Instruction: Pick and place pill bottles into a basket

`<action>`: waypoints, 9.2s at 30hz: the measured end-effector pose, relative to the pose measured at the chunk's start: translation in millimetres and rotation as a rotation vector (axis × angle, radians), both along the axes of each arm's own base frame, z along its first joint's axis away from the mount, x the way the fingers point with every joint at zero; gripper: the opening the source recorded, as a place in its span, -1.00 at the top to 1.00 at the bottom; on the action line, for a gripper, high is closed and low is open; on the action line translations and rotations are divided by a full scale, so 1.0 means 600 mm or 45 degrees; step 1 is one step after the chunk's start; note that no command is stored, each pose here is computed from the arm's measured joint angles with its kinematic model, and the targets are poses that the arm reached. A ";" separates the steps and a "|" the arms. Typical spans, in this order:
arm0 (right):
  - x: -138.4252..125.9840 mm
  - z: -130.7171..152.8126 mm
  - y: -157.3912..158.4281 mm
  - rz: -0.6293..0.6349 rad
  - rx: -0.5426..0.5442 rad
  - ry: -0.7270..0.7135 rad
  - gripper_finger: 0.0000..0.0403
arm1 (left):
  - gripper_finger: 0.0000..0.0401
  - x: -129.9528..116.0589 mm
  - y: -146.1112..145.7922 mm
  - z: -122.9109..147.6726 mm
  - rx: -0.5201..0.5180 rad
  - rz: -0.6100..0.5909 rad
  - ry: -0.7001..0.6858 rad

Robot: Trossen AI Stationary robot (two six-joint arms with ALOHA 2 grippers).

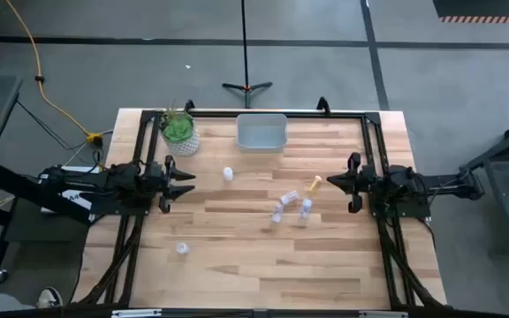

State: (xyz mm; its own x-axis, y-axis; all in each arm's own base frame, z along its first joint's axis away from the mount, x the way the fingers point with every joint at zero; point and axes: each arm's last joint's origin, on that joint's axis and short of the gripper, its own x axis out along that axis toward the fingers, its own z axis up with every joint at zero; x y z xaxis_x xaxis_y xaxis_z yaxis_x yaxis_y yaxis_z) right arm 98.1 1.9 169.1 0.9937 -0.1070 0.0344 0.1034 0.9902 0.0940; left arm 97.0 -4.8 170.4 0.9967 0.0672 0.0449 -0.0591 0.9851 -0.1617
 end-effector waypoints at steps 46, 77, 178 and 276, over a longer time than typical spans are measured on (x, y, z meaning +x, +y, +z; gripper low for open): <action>0.000 0.000 0.000 0.000 0.000 -0.001 1.00 | 0.01 0.000 0.000 0.000 0.000 0.000 0.000; 0.000 0.000 0.000 0.000 0.000 0.000 1.00 | 0.01 0.000 0.000 0.000 0.000 -0.001 0.000; 0.241 0.053 -0.087 -1.378 1.453 1.249 -0.30 | 0.01 -0.001 0.007 0.003 -0.543 0.160 -0.095; 0.425 0.036 -0.320 -1.190 1.266 0.790 0.49 | 0.01 -0.001 0.006 0.002 -0.538 0.140 -0.089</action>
State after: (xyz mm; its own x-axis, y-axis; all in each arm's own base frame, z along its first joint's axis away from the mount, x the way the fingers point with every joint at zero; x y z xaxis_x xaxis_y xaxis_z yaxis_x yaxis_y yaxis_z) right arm 353.1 -190.1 190.5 0.3846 -0.4203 -0.8219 0.9203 0.1056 0.3766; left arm 96.4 -1.0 171.8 0.9781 0.1999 0.0576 -0.1348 0.8198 -0.5566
